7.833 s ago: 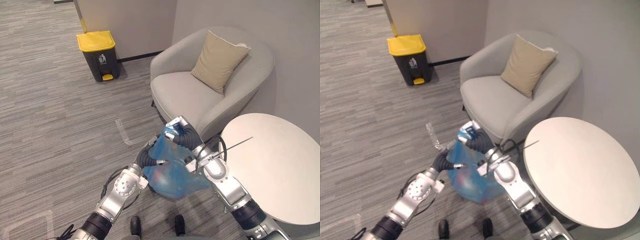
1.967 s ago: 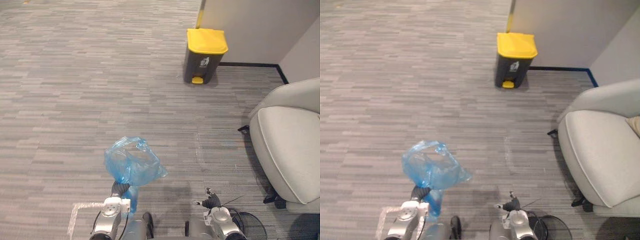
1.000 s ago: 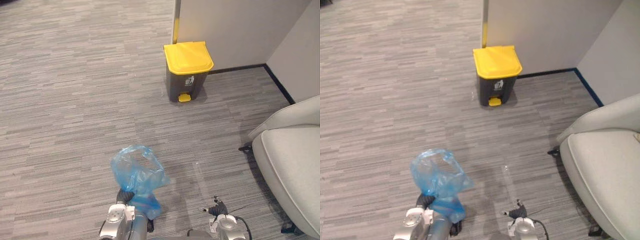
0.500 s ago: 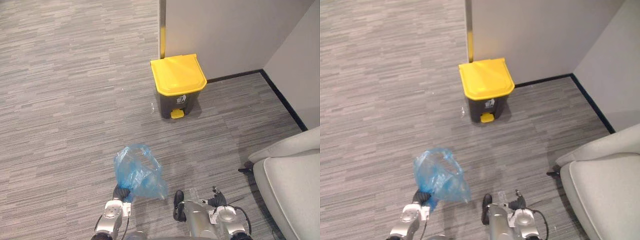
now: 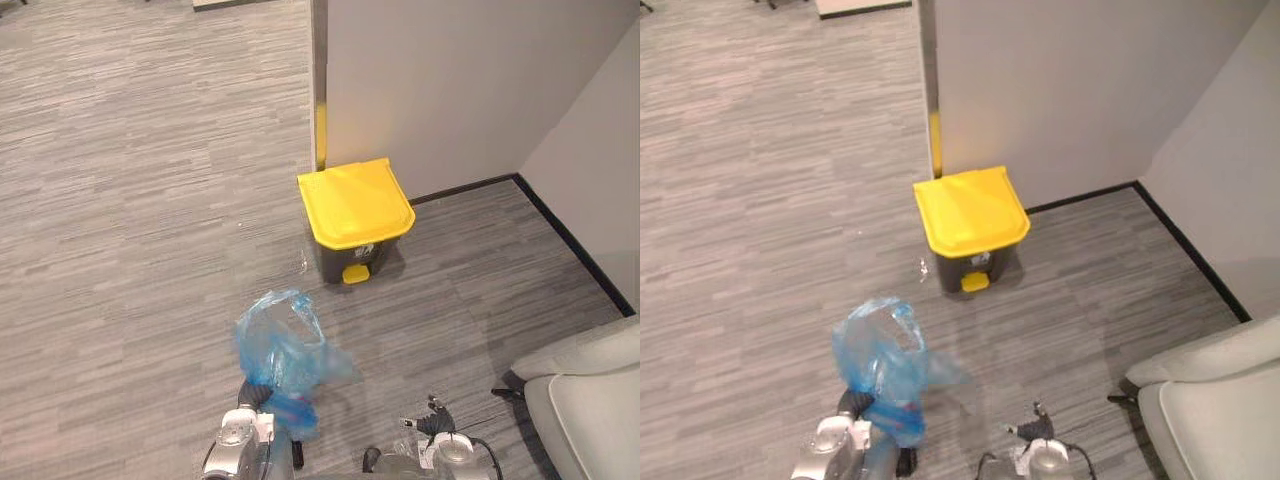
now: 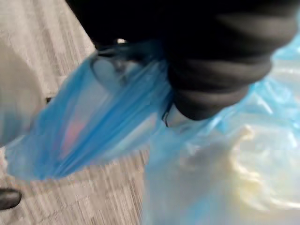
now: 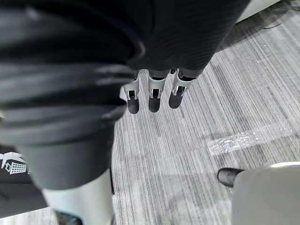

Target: Gather rubbish on tea table into small bin, then transfer packed bag to large trash can.

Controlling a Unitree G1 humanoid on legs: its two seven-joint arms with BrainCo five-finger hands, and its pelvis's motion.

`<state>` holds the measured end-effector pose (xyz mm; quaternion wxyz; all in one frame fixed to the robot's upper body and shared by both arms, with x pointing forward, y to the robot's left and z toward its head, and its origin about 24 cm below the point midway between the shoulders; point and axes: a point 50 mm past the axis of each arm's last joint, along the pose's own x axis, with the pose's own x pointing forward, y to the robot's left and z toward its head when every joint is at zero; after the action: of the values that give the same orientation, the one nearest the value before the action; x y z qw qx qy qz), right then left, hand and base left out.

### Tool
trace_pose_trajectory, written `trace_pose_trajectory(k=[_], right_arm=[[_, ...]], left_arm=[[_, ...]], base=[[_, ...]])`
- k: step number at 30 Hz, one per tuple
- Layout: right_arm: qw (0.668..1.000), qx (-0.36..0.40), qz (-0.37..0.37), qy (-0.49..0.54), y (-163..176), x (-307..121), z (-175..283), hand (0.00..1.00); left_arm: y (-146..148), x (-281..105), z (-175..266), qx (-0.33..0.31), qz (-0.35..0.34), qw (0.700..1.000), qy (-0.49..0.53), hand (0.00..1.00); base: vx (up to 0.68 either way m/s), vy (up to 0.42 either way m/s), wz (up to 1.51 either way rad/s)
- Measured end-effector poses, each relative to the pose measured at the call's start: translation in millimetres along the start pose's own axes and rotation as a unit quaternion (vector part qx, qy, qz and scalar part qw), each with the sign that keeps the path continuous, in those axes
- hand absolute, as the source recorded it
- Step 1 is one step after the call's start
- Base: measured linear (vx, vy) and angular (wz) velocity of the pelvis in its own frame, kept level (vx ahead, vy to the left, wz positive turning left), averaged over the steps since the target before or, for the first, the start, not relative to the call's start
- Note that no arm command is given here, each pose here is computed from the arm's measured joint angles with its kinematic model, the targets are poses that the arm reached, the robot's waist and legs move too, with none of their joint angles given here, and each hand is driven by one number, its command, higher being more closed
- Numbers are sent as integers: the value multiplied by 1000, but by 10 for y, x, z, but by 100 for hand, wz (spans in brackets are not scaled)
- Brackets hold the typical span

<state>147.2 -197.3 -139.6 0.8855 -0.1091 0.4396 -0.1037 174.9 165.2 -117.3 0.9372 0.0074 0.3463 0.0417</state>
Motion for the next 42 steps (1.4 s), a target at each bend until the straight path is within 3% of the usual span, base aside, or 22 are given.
trace_pose_trajectory(k=[11, 28, 42], right_arm=[[999, -17, 20, -28, 109, 36, 195, 0], [1000, -2, -10, 10, -83, -7, -75, 0], [1000, -1, -8, 18, -71, 40, -26, 0]], left_arm=[[161, 32, 82, 24, 17, 999, -12, 100], [-138, -4, -1, -4, -18, 1000, 0, 100], [186, -18, -127, 62, 6, 998, 28, 100]], base=[[294, 7, 10], [174, -26, 14], [56, 96, -16]])
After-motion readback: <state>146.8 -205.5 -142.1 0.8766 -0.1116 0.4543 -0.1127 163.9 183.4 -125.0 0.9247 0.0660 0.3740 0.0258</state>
